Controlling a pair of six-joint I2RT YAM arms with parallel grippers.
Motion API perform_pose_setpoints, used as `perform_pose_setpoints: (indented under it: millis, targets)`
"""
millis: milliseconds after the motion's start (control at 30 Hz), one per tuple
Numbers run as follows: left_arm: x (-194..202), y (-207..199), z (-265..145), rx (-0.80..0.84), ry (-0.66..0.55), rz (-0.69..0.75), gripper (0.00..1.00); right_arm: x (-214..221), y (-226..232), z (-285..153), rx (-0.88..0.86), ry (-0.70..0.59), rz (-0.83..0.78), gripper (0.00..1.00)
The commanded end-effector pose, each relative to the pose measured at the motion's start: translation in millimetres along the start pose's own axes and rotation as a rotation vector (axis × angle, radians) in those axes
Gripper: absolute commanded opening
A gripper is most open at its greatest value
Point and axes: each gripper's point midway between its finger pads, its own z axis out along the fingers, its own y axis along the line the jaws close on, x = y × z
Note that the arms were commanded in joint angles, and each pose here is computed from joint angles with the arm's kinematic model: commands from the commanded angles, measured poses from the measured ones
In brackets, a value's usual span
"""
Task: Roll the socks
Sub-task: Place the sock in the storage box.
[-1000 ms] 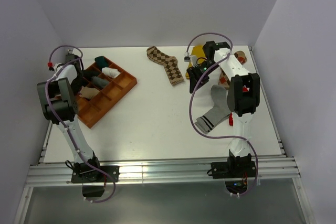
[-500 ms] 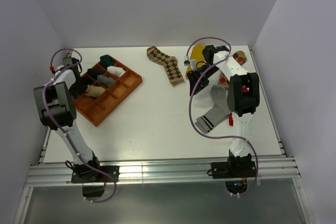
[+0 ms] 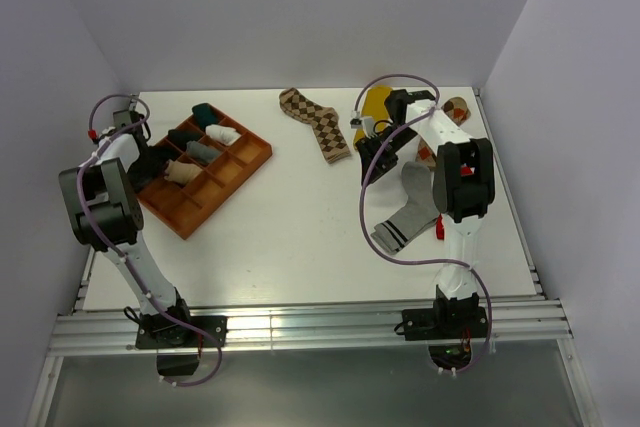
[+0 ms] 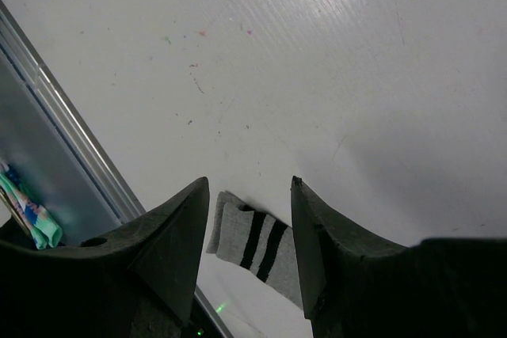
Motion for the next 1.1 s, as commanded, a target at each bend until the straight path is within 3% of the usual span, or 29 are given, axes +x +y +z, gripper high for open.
perform_pose_setpoints:
  millis: [0,400,800,1067]
  targets:
    - [17,-10,-4,0.046,0.057,-0.004,0.71,-13,15,-18,0.023,-0.05,-0.065,0.53]
    - [-23,-22,-39,0.116,-0.03,-0.021,0.75,-18,18,-24,0.044,-0.056,-0.07,0.53]
    - [-58,-15,-67,0.078,-0.112,-0.013,0.78,-32,22,-34,0.066,-0.081,-0.075,0.53]
    - [-93,-6,-122,0.114,-0.217,-0.022,0.75,-34,9,-64,0.263,-0.162,-0.048,0.53]
